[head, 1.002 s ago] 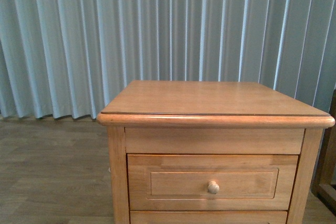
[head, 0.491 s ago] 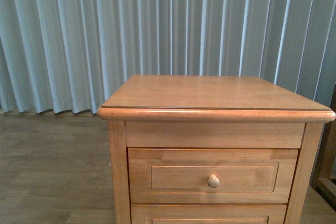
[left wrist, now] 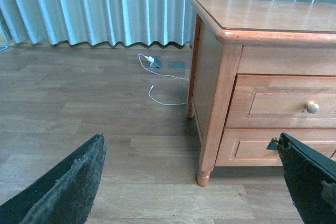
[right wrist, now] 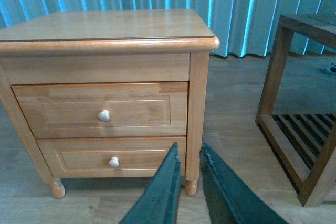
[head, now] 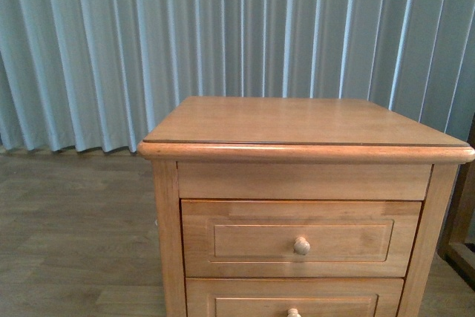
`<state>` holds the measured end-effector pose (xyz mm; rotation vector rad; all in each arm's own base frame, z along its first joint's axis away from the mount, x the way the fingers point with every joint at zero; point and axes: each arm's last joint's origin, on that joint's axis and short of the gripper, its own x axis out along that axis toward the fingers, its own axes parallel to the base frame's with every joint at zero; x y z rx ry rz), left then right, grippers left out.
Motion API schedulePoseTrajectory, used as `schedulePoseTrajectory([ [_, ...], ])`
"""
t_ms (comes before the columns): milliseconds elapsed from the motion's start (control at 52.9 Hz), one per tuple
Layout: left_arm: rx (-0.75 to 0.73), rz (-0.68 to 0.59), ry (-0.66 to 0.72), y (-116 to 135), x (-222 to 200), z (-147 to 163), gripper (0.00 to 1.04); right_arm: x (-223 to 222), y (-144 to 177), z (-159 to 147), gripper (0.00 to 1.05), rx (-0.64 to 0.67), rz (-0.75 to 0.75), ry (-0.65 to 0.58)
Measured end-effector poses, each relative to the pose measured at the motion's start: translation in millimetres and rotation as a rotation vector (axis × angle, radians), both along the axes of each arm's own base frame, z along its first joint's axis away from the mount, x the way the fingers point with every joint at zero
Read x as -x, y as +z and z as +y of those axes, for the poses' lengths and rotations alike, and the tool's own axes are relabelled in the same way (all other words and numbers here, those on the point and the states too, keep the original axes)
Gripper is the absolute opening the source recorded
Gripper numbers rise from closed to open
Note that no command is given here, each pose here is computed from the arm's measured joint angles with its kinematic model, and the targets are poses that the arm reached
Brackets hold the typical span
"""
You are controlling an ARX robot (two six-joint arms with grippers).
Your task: Put charger into drawer
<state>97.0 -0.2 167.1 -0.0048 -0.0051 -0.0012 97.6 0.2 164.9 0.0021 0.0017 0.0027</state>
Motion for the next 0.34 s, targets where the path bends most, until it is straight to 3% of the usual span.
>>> schedulePoseTrajectory([
  [340, 0.0, 0.0, 0.0, 0.0, 0.0, 0.0, 0.99, 0.0, 0.0, 0.0, 0.8, 0.0, 0.0, 0.0],
])
